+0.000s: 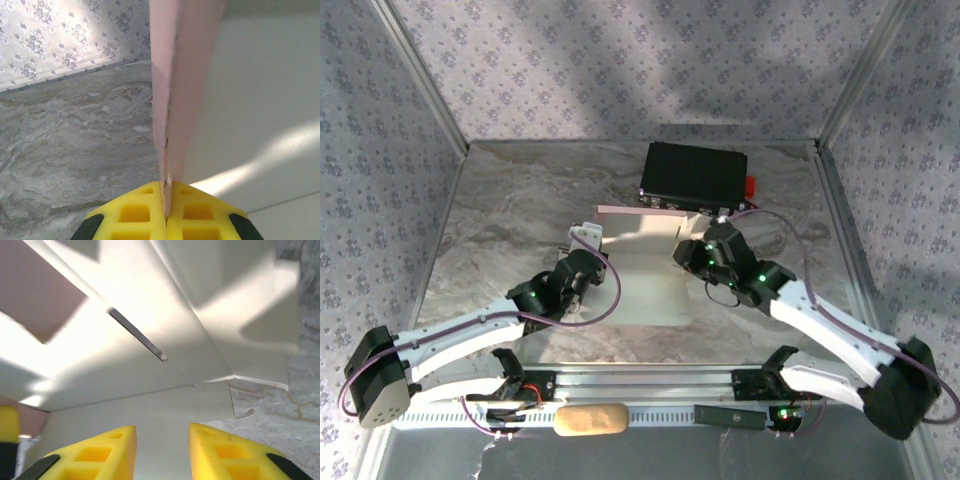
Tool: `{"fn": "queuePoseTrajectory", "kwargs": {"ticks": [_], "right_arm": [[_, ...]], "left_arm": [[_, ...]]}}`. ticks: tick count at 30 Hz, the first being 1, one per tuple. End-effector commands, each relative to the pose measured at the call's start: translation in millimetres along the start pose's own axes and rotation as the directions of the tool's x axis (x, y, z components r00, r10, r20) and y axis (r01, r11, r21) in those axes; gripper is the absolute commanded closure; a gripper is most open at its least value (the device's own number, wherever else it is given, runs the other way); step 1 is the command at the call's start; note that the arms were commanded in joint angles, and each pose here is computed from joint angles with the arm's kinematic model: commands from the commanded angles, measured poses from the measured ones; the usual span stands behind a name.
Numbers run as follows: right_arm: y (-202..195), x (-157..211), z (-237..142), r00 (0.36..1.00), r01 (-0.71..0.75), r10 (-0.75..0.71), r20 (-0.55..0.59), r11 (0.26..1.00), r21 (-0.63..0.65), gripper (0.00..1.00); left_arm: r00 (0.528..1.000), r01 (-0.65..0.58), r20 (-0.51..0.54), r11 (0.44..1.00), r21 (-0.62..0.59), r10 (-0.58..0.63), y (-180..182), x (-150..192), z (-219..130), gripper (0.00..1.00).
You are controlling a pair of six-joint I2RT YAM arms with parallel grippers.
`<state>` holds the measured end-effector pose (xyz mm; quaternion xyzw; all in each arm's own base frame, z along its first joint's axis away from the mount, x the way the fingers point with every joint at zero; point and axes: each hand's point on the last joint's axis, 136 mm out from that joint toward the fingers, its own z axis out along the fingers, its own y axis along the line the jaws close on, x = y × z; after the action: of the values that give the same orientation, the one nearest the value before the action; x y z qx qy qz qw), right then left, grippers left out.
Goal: Fold the paper box
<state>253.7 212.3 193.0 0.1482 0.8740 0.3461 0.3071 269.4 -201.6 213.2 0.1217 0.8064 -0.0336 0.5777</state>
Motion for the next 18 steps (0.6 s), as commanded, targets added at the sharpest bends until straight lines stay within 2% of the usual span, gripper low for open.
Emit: {"fn": "queuePoseTrajectory", "kwargs": {"ticks": [1,7,13,18], "right_arm": [[-18.8,-7.7,-13.1,0.996,0.06,-0.064,0.066,0.996,0.065,0.61],[-33.8,13.4,9.6,1.0,0.018,-0.016,-0.022,0.995,0.096,0.56],[-38.3,13.9,18.8,1.0,0.022,-0.019,-0.025,0.991,0.129,0.49],[-32.4,14.7,31.9,0.999,0.022,-0.017,-0.041,0.993,0.119,0.5]], "left_arm": [[0.999,0.035,0.032,0.999,0.024,-0.036,-4.5,-19.6,-3.7,1.0],[0.999,0.03,0.033,0.999,0.03,-0.031,-6.9,-21.9,-2.9,1.0],[0.999,0.024,0.032,0.999,0.036,-0.026,-8.5,-23.2,-2.6,1.0],[0.999,0.024,0.031,0.999,0.044,-0.025,-10.9,-24.0,-2.2,1.0]]}}
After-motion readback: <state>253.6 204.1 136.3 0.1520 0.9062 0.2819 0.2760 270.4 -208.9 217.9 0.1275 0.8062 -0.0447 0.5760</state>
